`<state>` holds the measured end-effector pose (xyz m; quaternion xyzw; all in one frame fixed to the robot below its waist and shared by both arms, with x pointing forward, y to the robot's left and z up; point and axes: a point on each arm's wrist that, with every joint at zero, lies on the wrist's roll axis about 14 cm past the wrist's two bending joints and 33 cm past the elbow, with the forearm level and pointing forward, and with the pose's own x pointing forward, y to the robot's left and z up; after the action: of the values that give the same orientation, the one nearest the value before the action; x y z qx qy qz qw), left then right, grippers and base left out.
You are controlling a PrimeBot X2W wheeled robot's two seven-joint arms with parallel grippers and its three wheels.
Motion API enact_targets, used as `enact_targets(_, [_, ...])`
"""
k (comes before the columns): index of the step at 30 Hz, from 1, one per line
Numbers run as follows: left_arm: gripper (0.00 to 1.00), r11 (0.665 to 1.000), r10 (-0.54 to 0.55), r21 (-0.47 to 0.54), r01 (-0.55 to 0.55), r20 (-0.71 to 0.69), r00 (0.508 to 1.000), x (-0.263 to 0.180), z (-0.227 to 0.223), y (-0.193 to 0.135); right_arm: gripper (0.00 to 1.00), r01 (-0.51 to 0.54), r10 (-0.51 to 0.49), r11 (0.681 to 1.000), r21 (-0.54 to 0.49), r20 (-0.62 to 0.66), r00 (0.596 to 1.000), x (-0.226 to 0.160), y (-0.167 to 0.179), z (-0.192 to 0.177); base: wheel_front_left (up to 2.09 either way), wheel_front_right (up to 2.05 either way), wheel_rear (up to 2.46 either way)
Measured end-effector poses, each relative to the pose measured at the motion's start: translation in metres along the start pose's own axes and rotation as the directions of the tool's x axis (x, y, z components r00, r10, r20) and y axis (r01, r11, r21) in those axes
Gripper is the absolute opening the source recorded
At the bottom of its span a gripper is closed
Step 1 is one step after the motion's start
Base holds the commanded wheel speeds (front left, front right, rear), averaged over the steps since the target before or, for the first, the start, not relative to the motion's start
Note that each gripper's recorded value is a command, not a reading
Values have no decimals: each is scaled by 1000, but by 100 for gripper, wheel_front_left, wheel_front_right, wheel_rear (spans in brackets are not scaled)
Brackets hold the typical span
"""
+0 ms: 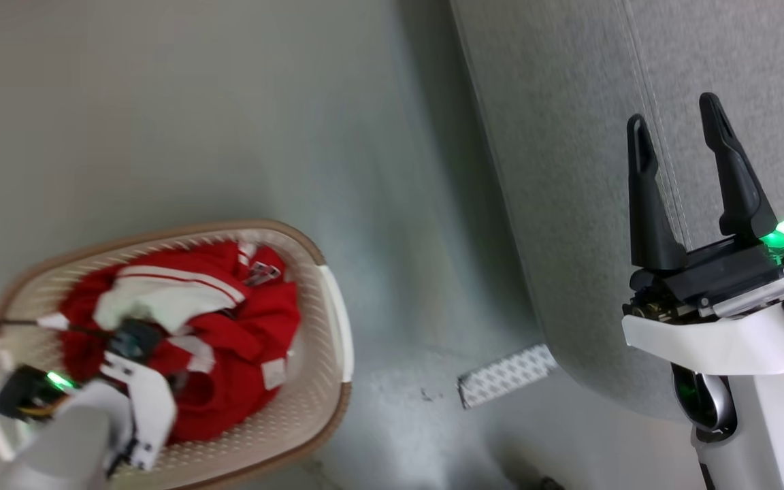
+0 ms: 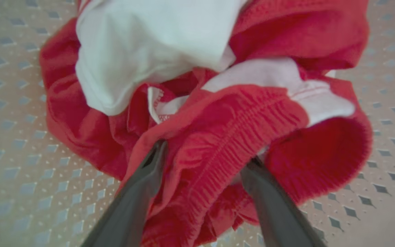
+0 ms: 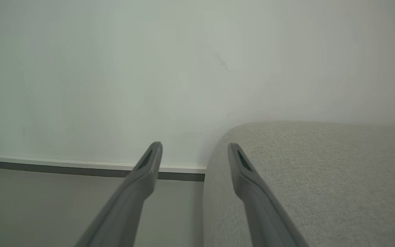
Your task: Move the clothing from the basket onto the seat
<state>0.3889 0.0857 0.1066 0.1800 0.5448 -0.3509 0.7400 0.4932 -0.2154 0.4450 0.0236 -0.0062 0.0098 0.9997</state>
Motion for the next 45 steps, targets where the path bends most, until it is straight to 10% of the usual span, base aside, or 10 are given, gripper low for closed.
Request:
enact_targets(10, [100,996,-85,20,88,-96,992,52,-12,-15,100,63,-64,998,-16,-91,994,-5,-25,-36,0,0,0])
enact_targets(11, [88,995,-93,20,95,-102,990,55,-13,-17,100,67,-68,998,-19,-98,993,-5,-26,-38,0,0,0])
enact_targets(13, [0,994,-102,20,104,-94,990,59,-12,-20,100,72,-74,997,-23,-106,992,-5,-28,-42,0,0,0])
enact_targets(31, [0,994,-99,-21,106,207,973,-25,51,-60,100,36,-36,999,-7,33,999,-14,-11,25,0,0,0])
enact_targets(45, [0,993,55,-113,12,564,824,-158,115,-69,100,-32,30,999,14,153,988,-71,7,92,0,0,0])
